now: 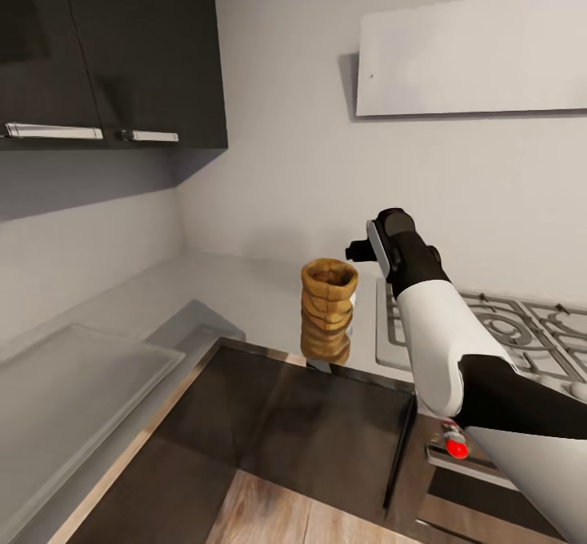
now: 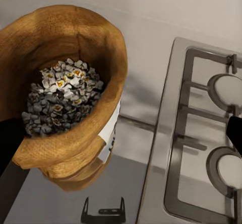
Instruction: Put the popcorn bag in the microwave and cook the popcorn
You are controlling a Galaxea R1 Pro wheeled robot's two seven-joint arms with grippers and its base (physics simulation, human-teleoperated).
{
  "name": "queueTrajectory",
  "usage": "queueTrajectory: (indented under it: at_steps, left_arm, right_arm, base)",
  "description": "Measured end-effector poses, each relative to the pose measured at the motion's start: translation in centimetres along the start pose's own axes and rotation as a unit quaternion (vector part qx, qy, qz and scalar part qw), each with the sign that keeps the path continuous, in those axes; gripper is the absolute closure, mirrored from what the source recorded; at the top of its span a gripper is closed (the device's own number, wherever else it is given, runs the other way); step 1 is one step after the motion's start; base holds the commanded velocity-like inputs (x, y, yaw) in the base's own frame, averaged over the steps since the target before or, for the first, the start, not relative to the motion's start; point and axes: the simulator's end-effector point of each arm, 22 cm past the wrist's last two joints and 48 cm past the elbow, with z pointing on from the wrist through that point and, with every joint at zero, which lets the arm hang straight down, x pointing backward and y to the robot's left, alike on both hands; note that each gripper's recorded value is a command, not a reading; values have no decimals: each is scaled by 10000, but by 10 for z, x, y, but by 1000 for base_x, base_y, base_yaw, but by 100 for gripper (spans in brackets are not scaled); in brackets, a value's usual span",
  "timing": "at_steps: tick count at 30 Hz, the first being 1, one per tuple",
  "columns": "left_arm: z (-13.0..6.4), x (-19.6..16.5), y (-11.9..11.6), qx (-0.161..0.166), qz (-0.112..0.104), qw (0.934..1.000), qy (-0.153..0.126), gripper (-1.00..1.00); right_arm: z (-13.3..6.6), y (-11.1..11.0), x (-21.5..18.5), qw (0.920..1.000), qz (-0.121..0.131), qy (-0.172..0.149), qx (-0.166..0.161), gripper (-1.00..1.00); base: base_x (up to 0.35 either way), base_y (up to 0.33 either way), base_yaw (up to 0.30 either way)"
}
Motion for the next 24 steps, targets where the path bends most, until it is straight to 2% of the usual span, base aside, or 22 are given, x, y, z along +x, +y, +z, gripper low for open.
queueTrajectory:
  at_steps: [8,13,18,20,24]
  left_arm:
    - [0,0,1,-5,-3,10000,-1,-100]
    - [0,0,1,-7,-3,10000,-1,-100]
    - [0,0,1,-7,-3,10000,-1,-100]
    - [0,0,1,-7,-2,10000,-1,-100]
    - [0,0,1,-7,-3,10000,-1,-100]
  right_arm:
    - [7,3,11,9999,-47,160,-15,-100]
    - [20,10,36,9987,-145,489,-51,-100]
    - [23,5,43,9981,-170,583,100,-100]
    - [23,3,42,9982,-150,573,120,-100]
    - [25,0,45,9980,129,626,21,-100]
  base:
    - [119,0,0]
    - [100,0,0]
    - [97,0,0]
    - [82,0,0]
    - [30,0,0]
